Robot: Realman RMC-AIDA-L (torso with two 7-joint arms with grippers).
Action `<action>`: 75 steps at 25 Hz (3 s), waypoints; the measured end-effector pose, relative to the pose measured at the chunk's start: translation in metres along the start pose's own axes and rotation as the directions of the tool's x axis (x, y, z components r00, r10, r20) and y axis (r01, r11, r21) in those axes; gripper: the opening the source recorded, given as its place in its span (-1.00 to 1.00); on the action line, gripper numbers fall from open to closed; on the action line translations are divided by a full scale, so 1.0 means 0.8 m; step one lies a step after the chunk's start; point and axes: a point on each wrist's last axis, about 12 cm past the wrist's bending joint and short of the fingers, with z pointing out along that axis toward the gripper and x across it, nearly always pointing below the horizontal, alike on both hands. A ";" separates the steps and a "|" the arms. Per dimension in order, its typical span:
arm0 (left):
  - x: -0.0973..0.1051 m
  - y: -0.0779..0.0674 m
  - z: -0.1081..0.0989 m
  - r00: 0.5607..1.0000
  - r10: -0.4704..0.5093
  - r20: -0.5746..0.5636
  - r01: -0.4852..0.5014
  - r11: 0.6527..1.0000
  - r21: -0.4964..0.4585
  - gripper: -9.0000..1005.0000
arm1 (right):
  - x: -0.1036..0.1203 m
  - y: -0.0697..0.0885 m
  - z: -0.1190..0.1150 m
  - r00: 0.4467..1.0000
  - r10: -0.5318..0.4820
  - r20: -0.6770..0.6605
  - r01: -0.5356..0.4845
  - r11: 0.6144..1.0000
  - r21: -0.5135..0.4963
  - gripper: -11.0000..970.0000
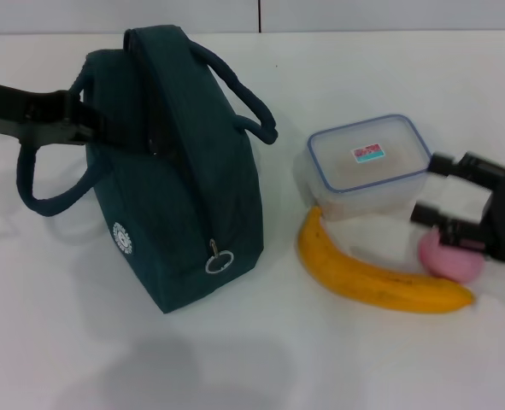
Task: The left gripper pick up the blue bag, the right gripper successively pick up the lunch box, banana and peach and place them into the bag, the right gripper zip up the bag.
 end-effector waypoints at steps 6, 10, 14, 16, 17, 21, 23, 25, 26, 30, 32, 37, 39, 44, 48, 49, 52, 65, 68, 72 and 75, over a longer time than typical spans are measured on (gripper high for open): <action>0.002 -0.005 0.004 1.000 0.009 -0.018 -0.009 1.000 0.022 -0.88 | 0.000 -0.031 -0.018 0.973 0.191 0.127 -0.217 0.945 0.246 0.64; 0.003 -0.009 0.006 1.000 0.023 -0.018 -0.022 0.999 0.032 -0.91 | 0.005 -0.048 -0.021 0.932 0.322 0.166 -0.360 0.869 0.339 0.64; 0.002 -0.010 0.006 1.000 0.023 -0.013 -0.022 0.999 0.034 -0.91 | 0.021 -0.067 -0.003 0.863 0.454 0.224 -0.505 0.751 0.424 0.64; 0.000 -0.012 0.007 1.000 0.028 -0.015 -0.027 0.999 0.035 -0.91 | 0.026 -0.071 0.008 0.835 0.495 0.240 -0.548 0.715 0.434 0.64; -0.001 -0.013 0.008 0.999 0.032 -0.017 -0.031 0.999 0.037 -0.91 | 0.027 -0.071 0.014 0.827 0.507 0.244 -0.560 0.707 0.432 0.64; -0.006 -0.018 0.011 0.999 0.046 -0.021 -0.045 0.998 0.044 -0.91 | 0.032 -0.073 0.039 0.792 0.561 0.241 -0.606 0.673 0.423 0.64; -0.008 -0.019 0.012 0.999 0.050 -0.019 -0.049 0.998 0.044 -0.91 | 0.036 -0.072 0.047 0.772 0.589 0.240 -0.629 0.653 0.422 0.63; -0.009 -0.020 0.012 0.998 0.053 -0.014 -0.053 0.998 0.043 -0.91 | 0.037 -0.071 0.051 0.761 0.603 0.239 -0.641 0.641 0.421 0.62; -0.009 -0.020 0.012 0.998 0.054 -0.013 -0.054 0.998 0.043 -0.91 | 0.038 -0.071 0.053 0.756 0.610 0.238 -0.646 0.636 0.422 0.62; -0.009 -0.019 0.011 0.998 0.057 -0.008 -0.056 0.998 0.041 -0.91 | 0.041 -0.071 0.056 0.739 0.631 0.236 -0.663 0.615 0.427 0.61; -0.009 -0.018 0.011 0.998 0.057 -0.008 -0.057 0.998 0.041 -0.91 | 0.040 -0.072 0.057 0.729 0.641 0.239 -0.672 0.606 0.424 0.61; -0.007 -0.018 0.013 0.998 0.059 -0.012 -0.058 0.997 0.041 -0.91 | 0.039 -0.070 0.067 0.694 0.687 0.218 -0.705 0.586 0.399 0.59; -0.007 -0.018 0.013 0.998 0.059 -0.012 -0.058 0.997 0.042 -0.91 | 0.038 -0.068 0.070 0.681 0.702 0.209 -0.718 0.582 0.382 0.59; -0.008 -0.018 0.013 0.998 0.059 -0.010 -0.058 0.997 0.043 -0.91 | 0.036 -0.063 0.073 0.657 0.726 0.204 -0.742 0.576 0.342 0.57; -0.004 -0.015 0.011 0.999 0.049 -0.009 -0.048 0.998 0.041 -0.91 | 0.034 -0.059 0.072 0.634 0.741 0.221 -0.767 0.566 0.303 0.56; -0.003 -0.014 0.011 0.999 0.047 -0.009 -0.047 0.998 0.041 -0.91 | 0.033 -0.058 0.072 0.628 0.745 0.225 -0.773 0.562 0.296 0.52; -0.002 -0.014 0.011 0.999 0.044 -0.011 -0.044 0.998 0.041 -0.91 | 0.031 -0.057 0.072 0.609 0.759 0.231 -0.789 0.549 0.276 0.37; -0.003 -0.017 0.014 0.998 0.052 -0.017 -0.052 0.998 0.048 -0.91 | 0.026 -0.054 0.076 0.541 0.806 0.239 -0.839 0.498 0.219 -0.14; -0.003 -0.017 0.014 0.998 0.053 -0.017 -0.052 0.997 0.049 -0.91 | 0.025 -0.054 0.076 0.531 0.811 0.246 -0.845 0.489 0.214 -0.22; -0.003 -0.017 0.014 0.999 0.052 -0.017 -0.051 0.997 0.050 -0.91 | 0.023 -0.055 0.078 0.527 0.814 0.243 -0.848 0.487 0.207 -0.22; -0.003 -0.017 0.015 0.999 0.051 -0.018 -0.050 0.997 0.050 -0.91 | 0.021 -0.054 0.079 0.535 0.813 0.230 -0.844 0.499 0.198 -0.28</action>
